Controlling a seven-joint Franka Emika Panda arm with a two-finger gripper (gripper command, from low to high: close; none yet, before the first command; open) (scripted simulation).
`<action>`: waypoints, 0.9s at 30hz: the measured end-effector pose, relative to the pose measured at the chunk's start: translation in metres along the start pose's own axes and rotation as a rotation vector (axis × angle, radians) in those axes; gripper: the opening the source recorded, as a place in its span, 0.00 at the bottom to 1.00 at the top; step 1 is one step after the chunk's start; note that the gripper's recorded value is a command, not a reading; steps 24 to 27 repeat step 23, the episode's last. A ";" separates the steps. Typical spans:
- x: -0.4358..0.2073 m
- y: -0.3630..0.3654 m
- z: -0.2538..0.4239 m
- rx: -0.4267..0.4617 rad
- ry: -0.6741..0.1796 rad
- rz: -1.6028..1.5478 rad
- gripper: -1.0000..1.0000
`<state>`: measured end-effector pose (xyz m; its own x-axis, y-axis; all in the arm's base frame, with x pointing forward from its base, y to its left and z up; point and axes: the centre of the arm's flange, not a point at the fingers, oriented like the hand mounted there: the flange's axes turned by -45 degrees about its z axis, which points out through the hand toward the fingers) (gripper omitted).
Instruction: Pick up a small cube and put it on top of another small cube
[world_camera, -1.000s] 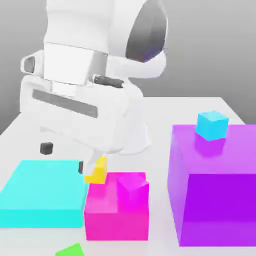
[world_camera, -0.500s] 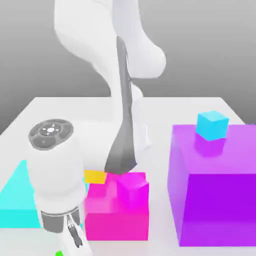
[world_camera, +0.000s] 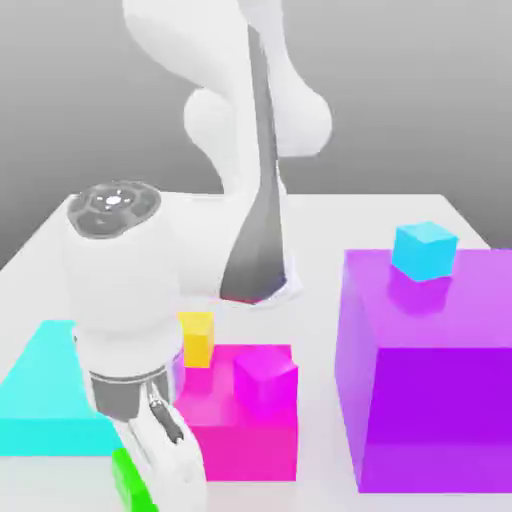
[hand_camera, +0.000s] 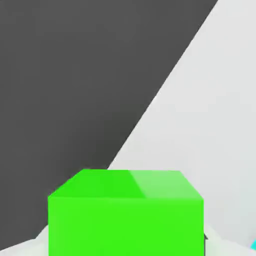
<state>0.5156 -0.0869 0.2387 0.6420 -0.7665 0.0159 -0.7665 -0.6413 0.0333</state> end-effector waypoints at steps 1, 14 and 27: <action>-0.008 0.000 -0.009 -0.005 0.003 -0.040 0.00; -0.128 0.018 -0.106 0.025 -0.003 -0.550 0.00; -0.142 0.020 -0.055 0.039 -0.006 -0.610 1.00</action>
